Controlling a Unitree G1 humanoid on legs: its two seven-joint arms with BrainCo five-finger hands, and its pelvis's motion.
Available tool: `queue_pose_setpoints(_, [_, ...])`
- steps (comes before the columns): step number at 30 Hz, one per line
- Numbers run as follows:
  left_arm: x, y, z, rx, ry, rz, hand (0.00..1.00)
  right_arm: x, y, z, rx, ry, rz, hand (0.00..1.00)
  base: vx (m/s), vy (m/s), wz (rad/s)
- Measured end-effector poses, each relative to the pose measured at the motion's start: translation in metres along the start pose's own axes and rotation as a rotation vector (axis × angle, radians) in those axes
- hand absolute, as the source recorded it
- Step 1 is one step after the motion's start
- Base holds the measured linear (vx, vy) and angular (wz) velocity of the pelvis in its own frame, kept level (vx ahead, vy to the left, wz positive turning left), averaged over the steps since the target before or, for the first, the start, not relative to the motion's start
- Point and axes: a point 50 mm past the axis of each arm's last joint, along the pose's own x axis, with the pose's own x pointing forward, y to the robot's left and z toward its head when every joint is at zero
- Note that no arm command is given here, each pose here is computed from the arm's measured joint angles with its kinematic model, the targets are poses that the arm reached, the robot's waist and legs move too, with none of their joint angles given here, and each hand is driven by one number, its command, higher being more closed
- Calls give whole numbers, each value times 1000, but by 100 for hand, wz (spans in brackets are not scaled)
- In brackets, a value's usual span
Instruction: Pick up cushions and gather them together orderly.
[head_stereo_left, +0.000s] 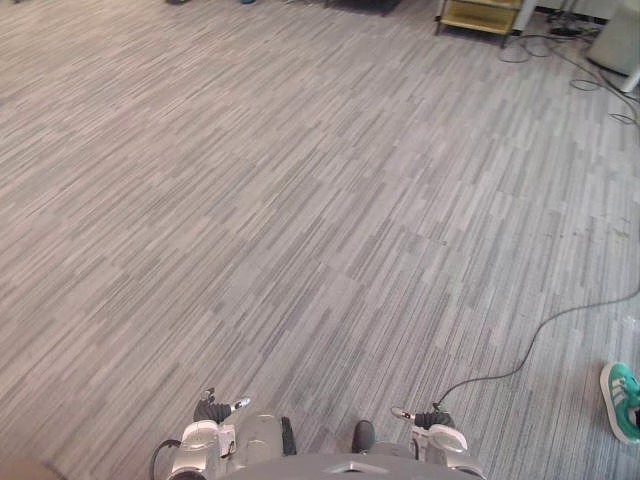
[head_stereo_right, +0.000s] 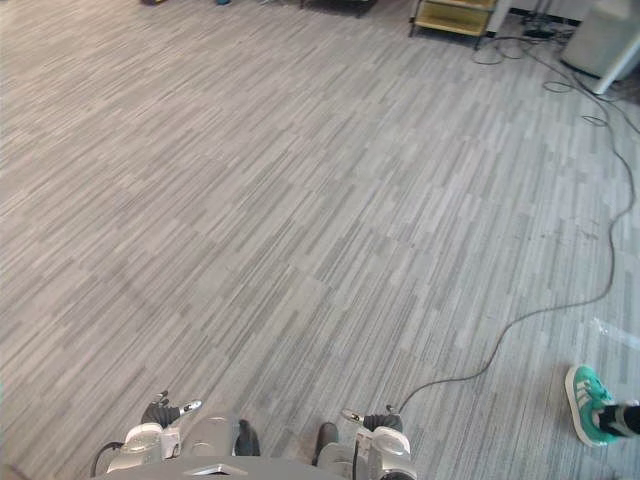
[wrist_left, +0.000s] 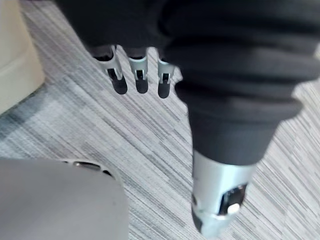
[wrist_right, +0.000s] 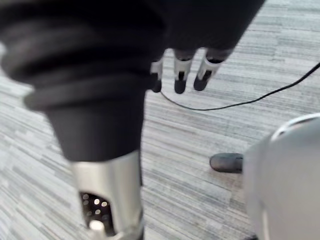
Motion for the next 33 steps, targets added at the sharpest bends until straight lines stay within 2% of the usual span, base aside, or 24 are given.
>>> queue_pose_setpoints(3, [-2, -3, -3, 6, 3, -4, 0, -3, -1, 3, 10, -32, -7, 0, 193, 217, -56])
queue_pose_setpoints(8, [1, 9, 5, 9, -30, 28, 0, -5, 13, 5, 30, -29, 20, 0, 285, 114, -34])
queue_pose_setpoints(12, [-1, 20, -10, 1, 21, 59, 0, -6, 20, 5, 35, -23, 36, 0, 210, 105, -40])
queue_pose_setpoints(18, [-6, 28, -31, 67, 88, 52, 0, -4, 18, 10, 16, -43, 43, 0, 217, 62, -15])
queue_pose_setpoints(27, [-3, 25, -22, 79, 64, 58, 0, -2, 18, 24, 14, -85, 45, 0, 324, -123, 12])
queue_pose_setpoints(30, [-3, 31, -22, 86, 64, 72, 0, -2, 12, 16, 10, -62, 33, 0, 401, -237, 30])
queue_pose_setpoints(33, [-2, 13, -19, 43, 62, 34, 0, 5, 3, 33, -10, -93, 12, 0, 305, -183, -22])
